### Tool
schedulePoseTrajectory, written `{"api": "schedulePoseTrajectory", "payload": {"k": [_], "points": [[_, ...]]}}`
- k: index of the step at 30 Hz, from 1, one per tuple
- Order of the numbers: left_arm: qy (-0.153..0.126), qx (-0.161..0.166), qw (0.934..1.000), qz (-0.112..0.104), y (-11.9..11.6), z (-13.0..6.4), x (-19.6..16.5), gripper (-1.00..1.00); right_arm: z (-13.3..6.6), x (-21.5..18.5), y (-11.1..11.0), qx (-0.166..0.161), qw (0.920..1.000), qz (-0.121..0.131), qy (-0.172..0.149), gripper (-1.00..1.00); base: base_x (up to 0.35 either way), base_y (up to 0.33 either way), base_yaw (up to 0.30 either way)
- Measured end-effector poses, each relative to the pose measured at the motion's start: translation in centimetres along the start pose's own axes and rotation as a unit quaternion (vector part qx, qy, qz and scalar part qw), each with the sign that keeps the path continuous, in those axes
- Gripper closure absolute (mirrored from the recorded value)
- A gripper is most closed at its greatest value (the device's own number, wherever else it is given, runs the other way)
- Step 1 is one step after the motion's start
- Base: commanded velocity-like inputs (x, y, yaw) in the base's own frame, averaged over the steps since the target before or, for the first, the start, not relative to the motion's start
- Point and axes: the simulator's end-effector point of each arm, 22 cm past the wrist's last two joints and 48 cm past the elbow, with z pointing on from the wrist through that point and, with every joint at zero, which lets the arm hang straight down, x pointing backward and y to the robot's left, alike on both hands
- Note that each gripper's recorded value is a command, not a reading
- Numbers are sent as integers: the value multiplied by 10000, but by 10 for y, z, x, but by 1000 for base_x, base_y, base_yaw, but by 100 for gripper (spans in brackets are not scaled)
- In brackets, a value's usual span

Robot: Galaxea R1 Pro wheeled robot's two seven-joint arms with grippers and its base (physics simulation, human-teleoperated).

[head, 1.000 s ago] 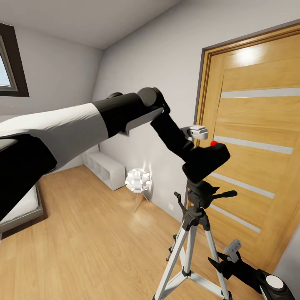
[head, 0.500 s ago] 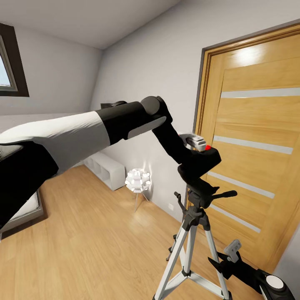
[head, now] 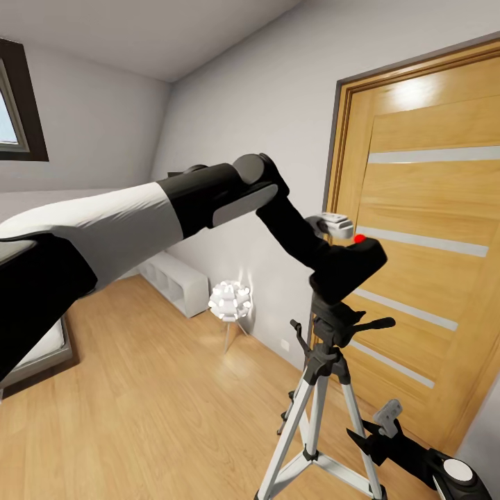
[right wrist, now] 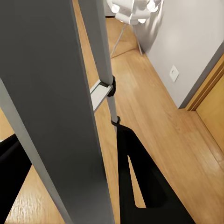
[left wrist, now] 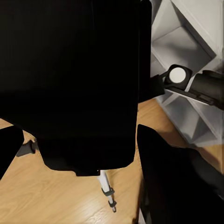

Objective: Attach the digital camera to the camera tripod in the bedroom.

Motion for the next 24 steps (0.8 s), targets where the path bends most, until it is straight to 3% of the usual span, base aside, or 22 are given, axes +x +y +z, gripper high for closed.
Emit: {"api": "schedulePoseTrajectory", "payload": {"k": [7, 13, 24], "points": [[-80, 150, 9998, -87, -4, -1, -3, 100, 0, 0, 0, -2, 10000, 0, 0, 100, 0, 0, 0], [-247, 447, 9983, -294, -11, -4, -8, 100, 0, 0, 0, -2, 10000, 0, 0, 100, 0, 0, 0], [-304, 800, 9956, -382, -22, -8, -11, 100, 0, 0, 0, -3, 10000, 1, 0, 100, 0, 0, 0]]}}
